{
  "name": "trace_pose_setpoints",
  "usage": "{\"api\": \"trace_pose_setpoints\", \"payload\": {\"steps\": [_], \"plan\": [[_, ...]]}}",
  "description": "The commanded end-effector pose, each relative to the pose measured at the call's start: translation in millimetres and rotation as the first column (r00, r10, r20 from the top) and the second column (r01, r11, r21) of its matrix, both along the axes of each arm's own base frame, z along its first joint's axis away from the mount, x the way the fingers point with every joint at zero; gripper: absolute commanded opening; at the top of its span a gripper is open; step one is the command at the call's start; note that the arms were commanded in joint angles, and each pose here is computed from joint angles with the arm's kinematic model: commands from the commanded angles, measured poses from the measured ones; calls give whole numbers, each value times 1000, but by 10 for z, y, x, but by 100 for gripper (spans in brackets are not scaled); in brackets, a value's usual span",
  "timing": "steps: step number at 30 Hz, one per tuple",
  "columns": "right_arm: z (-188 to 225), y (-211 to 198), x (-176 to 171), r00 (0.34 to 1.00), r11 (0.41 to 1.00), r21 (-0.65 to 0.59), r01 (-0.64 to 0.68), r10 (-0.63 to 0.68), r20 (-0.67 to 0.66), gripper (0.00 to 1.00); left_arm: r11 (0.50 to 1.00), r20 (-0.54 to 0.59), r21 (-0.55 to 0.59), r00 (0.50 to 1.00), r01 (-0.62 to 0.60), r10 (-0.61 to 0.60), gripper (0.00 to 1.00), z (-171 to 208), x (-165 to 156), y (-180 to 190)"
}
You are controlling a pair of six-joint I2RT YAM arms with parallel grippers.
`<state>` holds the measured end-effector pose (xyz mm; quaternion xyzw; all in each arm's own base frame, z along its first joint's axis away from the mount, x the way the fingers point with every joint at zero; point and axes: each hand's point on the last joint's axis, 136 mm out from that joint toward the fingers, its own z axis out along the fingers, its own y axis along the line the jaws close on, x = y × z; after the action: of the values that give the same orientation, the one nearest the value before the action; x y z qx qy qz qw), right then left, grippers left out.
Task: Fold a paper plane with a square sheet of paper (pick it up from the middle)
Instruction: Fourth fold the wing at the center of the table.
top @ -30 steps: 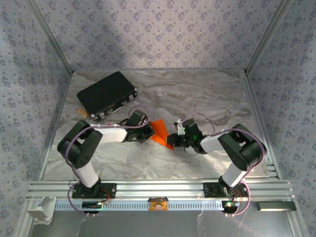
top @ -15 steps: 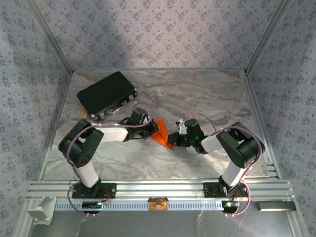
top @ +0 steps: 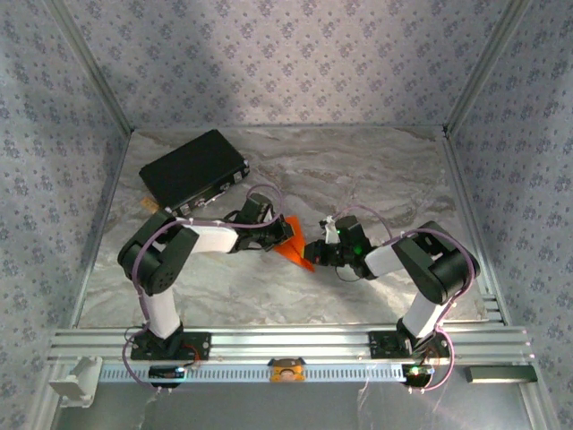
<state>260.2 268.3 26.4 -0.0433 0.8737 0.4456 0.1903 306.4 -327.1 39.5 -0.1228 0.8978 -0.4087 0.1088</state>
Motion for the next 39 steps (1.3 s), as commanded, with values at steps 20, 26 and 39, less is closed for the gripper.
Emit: {"api": "trace_pose_setpoints", "payload": {"steps": [20,26,39], "plan": [[-246,-59,-77,992,998,-67,6,-15,-125,0,999,-19,36,1000,19,-19,0,-136,43,-67],[-240,-61,-74,991,998,-65,10,-19,-133,0,999,-28,46,999,24,-23,0,-181,45,-67],[-245,-69,-65,989,998,-67,13,-23,-149,2,996,-76,83,997,37,-30,0,-334,-16,-30]]}}
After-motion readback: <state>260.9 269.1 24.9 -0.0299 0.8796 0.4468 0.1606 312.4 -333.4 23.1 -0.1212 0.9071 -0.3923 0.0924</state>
